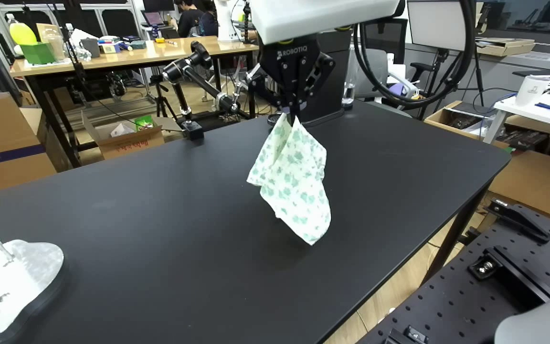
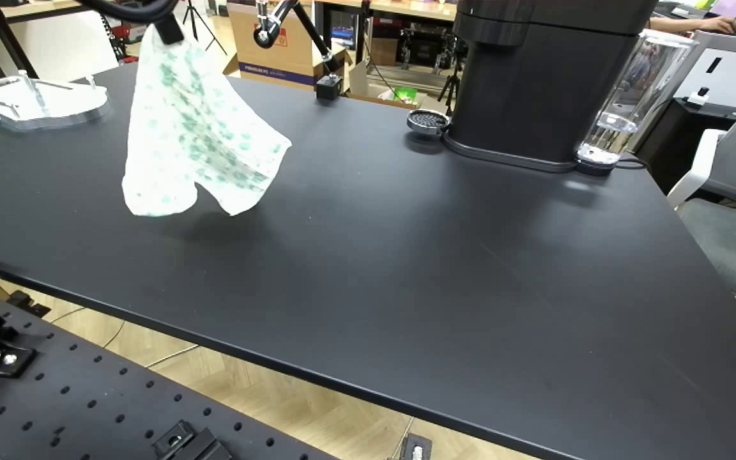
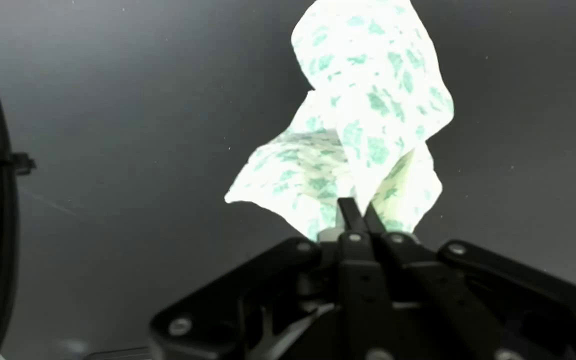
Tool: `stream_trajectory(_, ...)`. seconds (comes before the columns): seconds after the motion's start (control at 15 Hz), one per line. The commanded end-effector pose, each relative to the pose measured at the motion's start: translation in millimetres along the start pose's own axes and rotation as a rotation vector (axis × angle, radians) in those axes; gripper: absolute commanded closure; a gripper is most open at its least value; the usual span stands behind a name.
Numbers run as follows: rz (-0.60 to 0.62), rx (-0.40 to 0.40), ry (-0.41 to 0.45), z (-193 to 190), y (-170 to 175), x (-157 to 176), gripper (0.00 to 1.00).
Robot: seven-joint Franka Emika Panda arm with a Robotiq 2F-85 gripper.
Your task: Remove the white towel from the black stand
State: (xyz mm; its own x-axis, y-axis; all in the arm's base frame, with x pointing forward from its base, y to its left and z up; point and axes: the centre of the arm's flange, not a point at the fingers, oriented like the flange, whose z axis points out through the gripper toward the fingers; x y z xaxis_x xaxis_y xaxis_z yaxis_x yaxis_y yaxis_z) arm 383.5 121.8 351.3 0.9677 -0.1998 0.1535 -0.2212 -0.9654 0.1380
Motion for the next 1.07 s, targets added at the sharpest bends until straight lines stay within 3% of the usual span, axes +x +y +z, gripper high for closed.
stream_trajectory(0.0,0.045,0.01,0.09,2,12,15,1.0)
stream_trajectory(0.27,0.037,0.039,0.147,4,19,39,1.0)
stream_trajectory(0.33,0.047,0.051,0.151,5,21,44,0.74)
stream_trajectory(0.47,0.061,0.081,0.158,3,23,49,0.68)
stream_trajectory(1.0,0.22,0.198,0.032,-24,43,38,0.12)
